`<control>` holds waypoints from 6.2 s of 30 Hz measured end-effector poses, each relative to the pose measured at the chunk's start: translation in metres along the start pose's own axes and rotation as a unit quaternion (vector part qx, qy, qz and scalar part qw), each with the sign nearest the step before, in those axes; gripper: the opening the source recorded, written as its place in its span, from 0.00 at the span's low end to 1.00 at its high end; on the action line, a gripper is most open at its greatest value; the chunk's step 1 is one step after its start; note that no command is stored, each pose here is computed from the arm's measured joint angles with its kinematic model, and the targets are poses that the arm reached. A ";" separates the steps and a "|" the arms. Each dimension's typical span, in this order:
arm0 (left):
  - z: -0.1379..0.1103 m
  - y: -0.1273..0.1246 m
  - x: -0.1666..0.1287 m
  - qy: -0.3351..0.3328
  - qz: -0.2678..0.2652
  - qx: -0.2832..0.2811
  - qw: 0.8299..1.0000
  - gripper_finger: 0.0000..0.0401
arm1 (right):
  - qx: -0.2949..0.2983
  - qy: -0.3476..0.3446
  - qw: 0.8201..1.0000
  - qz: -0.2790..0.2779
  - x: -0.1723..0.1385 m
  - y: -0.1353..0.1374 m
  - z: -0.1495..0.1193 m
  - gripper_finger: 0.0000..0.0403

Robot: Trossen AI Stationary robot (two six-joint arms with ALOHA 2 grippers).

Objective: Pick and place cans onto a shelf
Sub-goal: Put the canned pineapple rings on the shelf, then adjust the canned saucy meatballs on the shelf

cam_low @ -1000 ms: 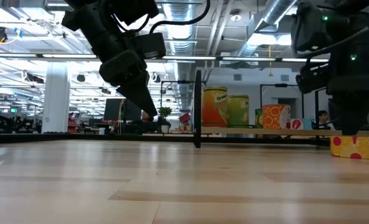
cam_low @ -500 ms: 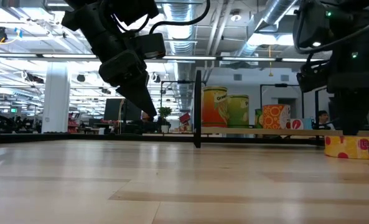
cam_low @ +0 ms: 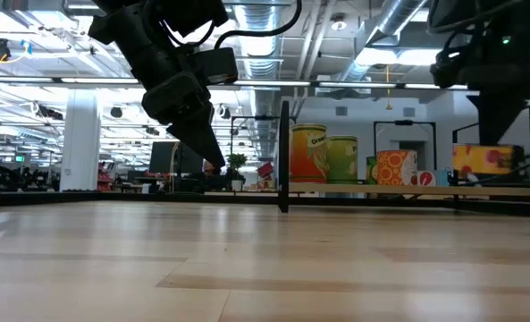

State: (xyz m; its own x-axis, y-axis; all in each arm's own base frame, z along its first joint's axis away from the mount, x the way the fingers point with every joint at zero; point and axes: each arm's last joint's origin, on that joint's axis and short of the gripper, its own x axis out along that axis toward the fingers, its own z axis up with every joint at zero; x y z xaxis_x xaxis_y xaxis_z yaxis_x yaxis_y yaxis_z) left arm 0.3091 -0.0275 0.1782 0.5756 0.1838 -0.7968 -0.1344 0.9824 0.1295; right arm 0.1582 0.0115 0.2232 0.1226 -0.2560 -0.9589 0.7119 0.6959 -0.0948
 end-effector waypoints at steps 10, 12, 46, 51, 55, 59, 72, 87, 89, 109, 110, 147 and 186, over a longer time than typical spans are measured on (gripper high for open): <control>0.000 0.000 0.000 0.000 0.000 0.001 1.000 0.00 | 0.095 0.012 0.990 -0.100 0.002 -0.059 0.023 0.01; 0.000 0.000 0.000 0.000 0.000 0.001 1.000 0.00 | 0.102 0.005 0.990 -0.098 0.006 -0.067 0.032 0.01; -0.001 0.000 0.000 0.004 0.000 -0.004 1.000 0.00 | 0.066 0.051 0.988 -0.130 0.046 -0.091 0.070 0.09; -0.001 0.000 0.000 0.004 0.000 -0.004 1.000 0.00 | 0.054 0.053 0.989 -0.129 0.046 -0.091 0.070 0.15; -0.001 0.000 0.000 0.004 0.000 -0.004 1.000 0.00 | 0.052 0.051 0.988 -0.134 0.046 -0.091 0.070 0.21; -0.001 0.000 0.000 0.004 0.000 -0.004 1.000 0.00 | 0.054 0.049 0.987 -0.142 0.046 -0.092 0.070 0.27; -0.001 0.000 0.000 0.005 0.000 -0.003 1.000 0.00 | 0.024 -0.066 0.995 -0.066 -0.014 -0.064 0.086 0.33; -0.002 0.000 0.000 0.010 0.001 0.007 1.000 0.00 | -0.005 -0.257 0.965 0.055 0.012 0.054 0.036 0.32; -0.003 0.000 0.000 0.013 0.002 0.008 1.000 0.00 | 0.005 -0.275 0.961 0.023 0.019 0.063 0.031 0.32; -0.003 0.001 0.000 0.012 0.008 0.001 1.000 0.00 | 0.117 -0.404 0.906 -0.039 0.071 0.110 -0.067 0.30; -0.003 0.001 0.000 0.012 0.014 0.000 1.000 0.00 | 0.120 -0.413 0.902 -0.044 0.077 0.110 -0.070 0.30; -0.002 0.003 0.000 0.007 0.041 -0.002 0.999 0.00 | 0.159 -0.513 0.831 -0.143 0.124 0.103 -0.029 0.02; -0.002 0.003 0.000 0.008 0.041 -0.009 0.999 0.00 | 0.154 -0.489 0.828 -0.228 0.128 0.081 -0.007 0.05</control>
State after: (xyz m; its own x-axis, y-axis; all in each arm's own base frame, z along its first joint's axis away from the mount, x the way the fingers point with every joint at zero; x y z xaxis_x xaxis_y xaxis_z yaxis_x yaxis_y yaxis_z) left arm 0.3068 -0.0249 0.1771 0.5491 0.2634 -0.7931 -0.1963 0.9631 0.1840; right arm 0.2263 0.0396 0.0910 0.1875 -0.9703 -0.1526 0.9623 0.2126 -0.1699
